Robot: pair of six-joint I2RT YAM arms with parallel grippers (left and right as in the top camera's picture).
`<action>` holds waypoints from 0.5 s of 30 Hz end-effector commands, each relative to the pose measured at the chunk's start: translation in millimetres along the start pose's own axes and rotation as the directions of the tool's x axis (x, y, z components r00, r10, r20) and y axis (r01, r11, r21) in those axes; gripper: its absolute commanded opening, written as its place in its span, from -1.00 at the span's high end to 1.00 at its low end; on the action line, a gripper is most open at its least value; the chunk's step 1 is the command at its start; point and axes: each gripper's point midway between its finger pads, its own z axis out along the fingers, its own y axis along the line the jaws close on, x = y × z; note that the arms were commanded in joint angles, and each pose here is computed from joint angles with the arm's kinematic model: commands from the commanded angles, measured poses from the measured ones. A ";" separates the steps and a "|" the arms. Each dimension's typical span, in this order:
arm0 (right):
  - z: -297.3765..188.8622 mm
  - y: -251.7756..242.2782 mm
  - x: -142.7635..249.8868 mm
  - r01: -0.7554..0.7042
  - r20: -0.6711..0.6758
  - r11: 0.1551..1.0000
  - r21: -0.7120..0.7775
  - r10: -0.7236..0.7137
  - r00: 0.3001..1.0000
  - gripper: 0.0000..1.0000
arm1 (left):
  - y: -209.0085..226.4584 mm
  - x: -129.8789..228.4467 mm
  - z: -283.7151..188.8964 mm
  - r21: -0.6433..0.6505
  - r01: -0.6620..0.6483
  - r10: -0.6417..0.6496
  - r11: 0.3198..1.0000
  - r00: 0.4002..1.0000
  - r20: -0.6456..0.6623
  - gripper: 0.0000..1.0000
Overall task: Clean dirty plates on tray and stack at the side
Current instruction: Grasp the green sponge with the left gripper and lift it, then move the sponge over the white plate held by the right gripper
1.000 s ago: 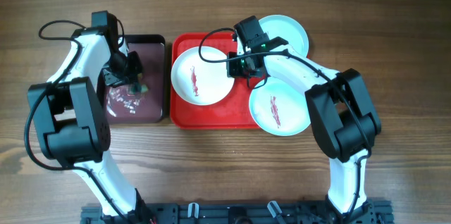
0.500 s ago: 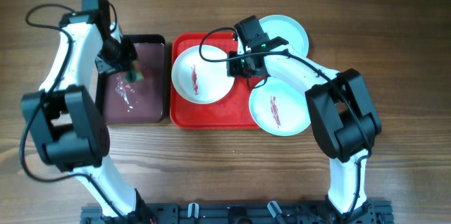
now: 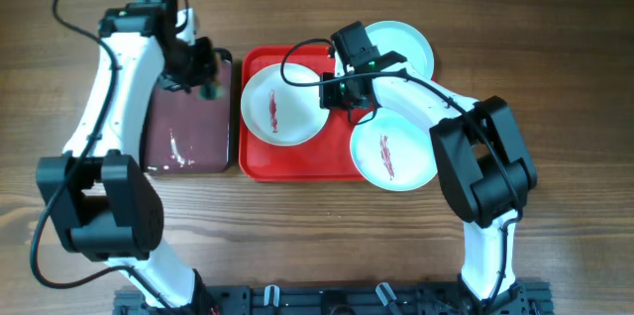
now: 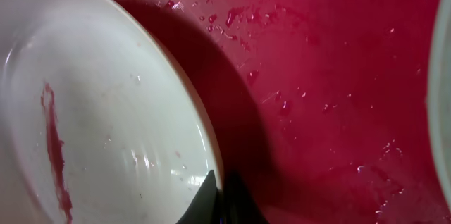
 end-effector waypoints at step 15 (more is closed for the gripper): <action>12.7 -8.7 11.7 -0.017 -0.061 1.000 -0.015 0.016 0.998 0.91 | -76.8 58.7 68.7 0.132 -0.106 0.117 0.986 0.990 -0.078 0.92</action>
